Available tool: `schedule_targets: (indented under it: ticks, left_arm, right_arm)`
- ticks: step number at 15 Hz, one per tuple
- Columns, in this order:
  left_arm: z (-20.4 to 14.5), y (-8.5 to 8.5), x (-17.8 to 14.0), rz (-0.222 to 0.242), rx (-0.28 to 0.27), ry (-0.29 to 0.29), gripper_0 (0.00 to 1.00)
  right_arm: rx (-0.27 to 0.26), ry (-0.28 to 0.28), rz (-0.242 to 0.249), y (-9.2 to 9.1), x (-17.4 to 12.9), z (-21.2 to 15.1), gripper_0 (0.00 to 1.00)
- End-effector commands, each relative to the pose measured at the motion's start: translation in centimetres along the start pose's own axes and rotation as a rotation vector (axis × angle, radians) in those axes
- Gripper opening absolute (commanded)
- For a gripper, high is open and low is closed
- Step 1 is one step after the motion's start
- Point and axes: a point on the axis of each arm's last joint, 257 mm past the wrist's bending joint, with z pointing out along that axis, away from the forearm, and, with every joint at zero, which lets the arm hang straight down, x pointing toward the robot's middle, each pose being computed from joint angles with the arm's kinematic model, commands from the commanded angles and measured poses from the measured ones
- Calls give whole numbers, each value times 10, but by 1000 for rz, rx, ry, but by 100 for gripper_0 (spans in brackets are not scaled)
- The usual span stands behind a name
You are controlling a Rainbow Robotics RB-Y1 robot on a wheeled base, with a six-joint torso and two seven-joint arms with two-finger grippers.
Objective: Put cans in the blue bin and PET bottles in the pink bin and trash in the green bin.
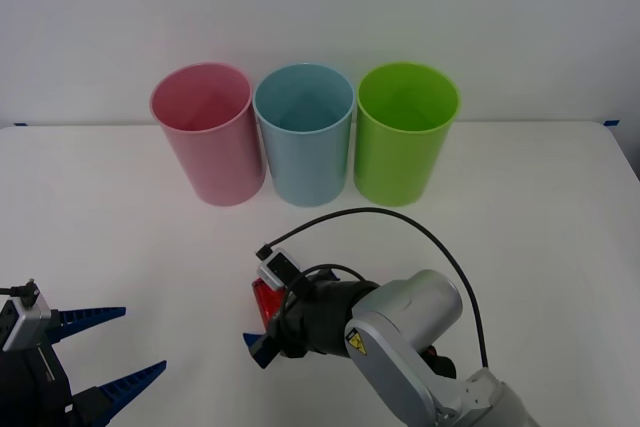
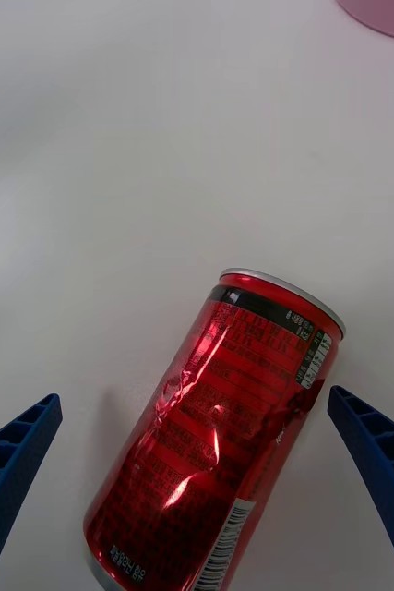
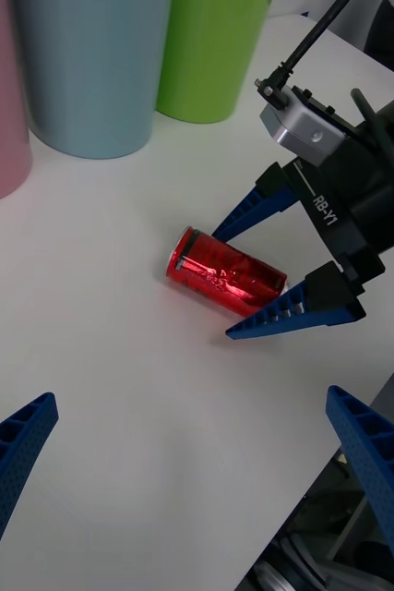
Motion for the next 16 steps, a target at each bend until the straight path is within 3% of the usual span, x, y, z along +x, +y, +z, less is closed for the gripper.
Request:
schedule_targets:
  ticks: [1,4,5,6,7,8,9,10,16]
  left_arm:
    - [0,0,0,0,0,0,100]
    - [0,0,0,0,0,0,100]
    - [0,0,0,0,0,0,100]
    - [0,0,0,0,0,0,100]
    - [0,0,0,0,0,0,100]
    - [0,0,0,0,0,0,100]
    - [0,0,0,0,0,0,100]
    - [0,0,0,0,0,0,100]
    - [0,0,0,0,0,0,100]
  right_arm:
    - [5,-5,3,-2,5,7,100]
    - [11,-11,-9,-4,3,13,100]
    - [10,-16,-14,-3,1,13,93]
    - [11,-18,-15,-3,1,13,93]
    - [10,-19,-19,-3,0,13,82]
    - [10,-19,-21,-3,0,13,44]
    - [9,-20,-20,-2,0,13,13]
    - [10,-19,-22,-3,0,13,0]
    - [15,-25,-68,-5,-4,12,0]
